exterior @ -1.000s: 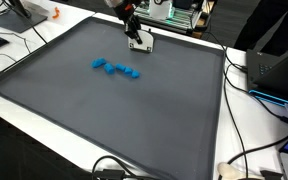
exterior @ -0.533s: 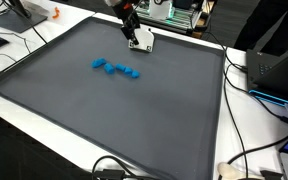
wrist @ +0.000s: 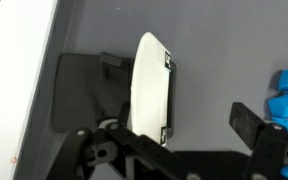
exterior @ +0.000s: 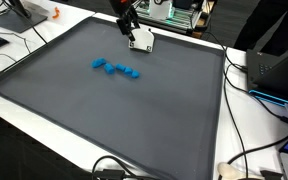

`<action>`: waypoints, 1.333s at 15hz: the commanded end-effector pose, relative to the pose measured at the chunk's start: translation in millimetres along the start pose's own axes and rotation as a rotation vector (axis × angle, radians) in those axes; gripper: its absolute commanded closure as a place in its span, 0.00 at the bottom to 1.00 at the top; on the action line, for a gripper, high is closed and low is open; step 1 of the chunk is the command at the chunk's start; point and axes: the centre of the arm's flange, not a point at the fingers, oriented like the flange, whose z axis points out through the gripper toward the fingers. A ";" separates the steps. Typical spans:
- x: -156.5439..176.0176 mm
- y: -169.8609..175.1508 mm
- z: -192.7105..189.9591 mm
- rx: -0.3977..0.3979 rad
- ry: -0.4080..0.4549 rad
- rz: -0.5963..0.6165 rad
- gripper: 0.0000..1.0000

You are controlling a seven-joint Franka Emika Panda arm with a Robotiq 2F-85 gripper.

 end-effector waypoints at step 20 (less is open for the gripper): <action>-99.6 -55.5 -123.6 -0.102 0.411 -0.532 0.00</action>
